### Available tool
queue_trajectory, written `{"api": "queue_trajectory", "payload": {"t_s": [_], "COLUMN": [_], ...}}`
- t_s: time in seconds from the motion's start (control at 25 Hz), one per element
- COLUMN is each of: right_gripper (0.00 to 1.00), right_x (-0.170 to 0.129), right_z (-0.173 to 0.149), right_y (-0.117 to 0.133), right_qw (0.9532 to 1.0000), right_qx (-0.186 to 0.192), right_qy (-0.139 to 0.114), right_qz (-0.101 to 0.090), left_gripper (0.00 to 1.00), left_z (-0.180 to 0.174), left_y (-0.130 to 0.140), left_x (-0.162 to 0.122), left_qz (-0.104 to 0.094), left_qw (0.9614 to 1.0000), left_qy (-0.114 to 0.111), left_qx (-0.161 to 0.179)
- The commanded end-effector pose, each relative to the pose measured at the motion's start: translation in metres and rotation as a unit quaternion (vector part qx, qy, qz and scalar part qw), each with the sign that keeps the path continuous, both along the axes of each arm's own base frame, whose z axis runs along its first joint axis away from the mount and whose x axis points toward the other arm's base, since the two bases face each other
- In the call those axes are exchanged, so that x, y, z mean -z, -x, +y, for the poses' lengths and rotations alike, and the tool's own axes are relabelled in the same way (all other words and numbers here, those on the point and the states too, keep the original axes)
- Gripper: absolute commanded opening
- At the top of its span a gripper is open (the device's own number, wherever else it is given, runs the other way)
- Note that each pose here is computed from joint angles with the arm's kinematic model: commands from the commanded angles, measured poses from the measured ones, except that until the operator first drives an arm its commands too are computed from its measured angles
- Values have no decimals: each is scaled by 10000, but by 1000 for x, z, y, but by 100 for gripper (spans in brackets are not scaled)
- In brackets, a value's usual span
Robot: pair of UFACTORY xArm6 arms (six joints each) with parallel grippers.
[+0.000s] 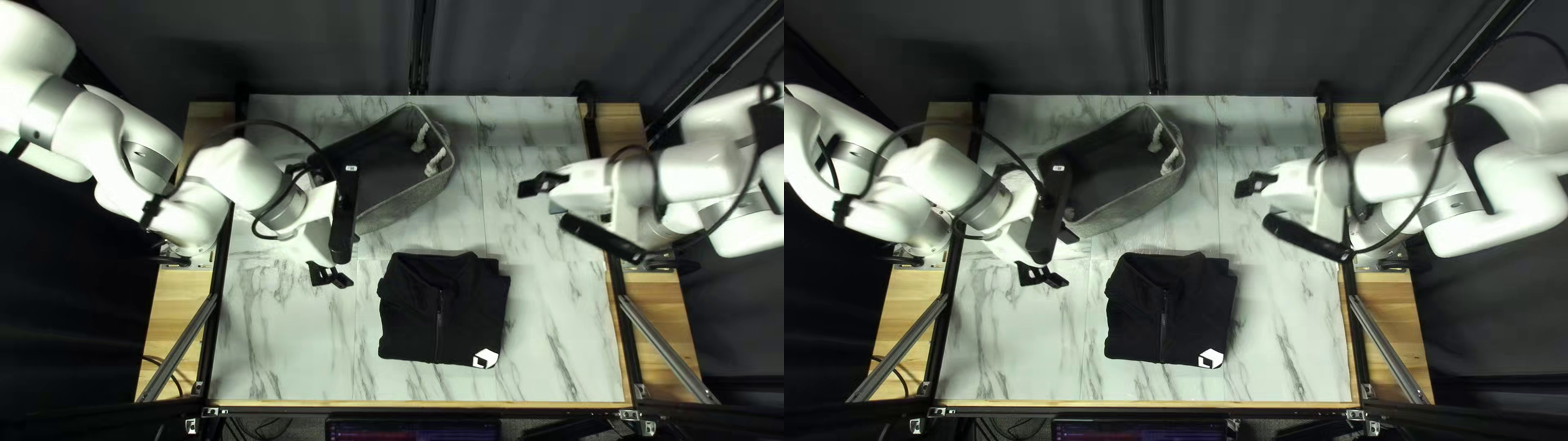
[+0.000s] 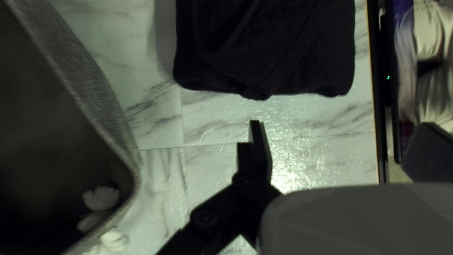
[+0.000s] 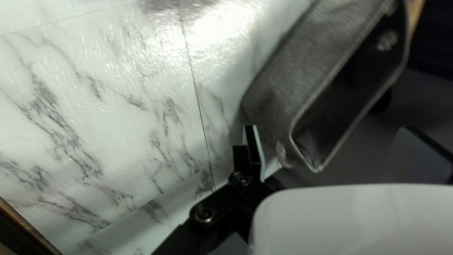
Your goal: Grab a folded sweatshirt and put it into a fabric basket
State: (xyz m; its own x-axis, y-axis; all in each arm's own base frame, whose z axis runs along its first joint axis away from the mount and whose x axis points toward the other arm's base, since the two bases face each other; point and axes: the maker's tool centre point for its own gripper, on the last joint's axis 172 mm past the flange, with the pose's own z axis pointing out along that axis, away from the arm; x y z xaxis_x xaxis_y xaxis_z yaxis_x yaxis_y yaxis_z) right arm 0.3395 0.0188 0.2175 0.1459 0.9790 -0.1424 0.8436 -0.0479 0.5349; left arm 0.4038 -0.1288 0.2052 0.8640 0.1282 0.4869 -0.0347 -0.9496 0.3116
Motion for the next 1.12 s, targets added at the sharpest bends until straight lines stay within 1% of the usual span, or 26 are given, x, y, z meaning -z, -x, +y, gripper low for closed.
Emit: {"api": "queue_trajectory", "payload": {"t_s": [0.04,0.2,0.32,0.4,0.48,0.52,0.92,1.0,1.08,1.12], "right_gripper": [100,100,100,100,100,100,100,100,100,100], "right_x": [16,25,31,31,26,19,19,19,27,34], "right_z": [17,26,35,38,39,35,35,35,43,53], "right_y": [-42,-72,-81,-80,-75,-73,-73,-73,-67,-64], "right_qw": [9997,9992,9988,9988,9988,9990,9990,9990,9989,9987], "right_qx": [-44,-63,-55,-56,-146,-164,-164,-164,-279,-410], "right_qy": [145,170,183,176,77,1,1,1,-14,-58], "right_qz": [196,358,441,456,450,417,417,417,367,310], "left_gripper": [100,100,100,100,100,100,100,100,100,100], "left_z": [12,22,33,37,38,38,38,36,30,25], "left_y": [5,17,18,14,11,10,10,11,6,2], "left_x": [16,16,22,27,29,28,28,30,31,30], "left_qz": [108,125,156,203,255,282,282,309,333,325], "left_qw": [9999,9997,9994,9990,9988,9987,9987,9984,9981,9980], "left_qy": [90,96,99,118,114,97,97,124,146,174], "left_qx": [-80,-189,-307,-382,-406,-424,-424,-450,-487,-522]}}
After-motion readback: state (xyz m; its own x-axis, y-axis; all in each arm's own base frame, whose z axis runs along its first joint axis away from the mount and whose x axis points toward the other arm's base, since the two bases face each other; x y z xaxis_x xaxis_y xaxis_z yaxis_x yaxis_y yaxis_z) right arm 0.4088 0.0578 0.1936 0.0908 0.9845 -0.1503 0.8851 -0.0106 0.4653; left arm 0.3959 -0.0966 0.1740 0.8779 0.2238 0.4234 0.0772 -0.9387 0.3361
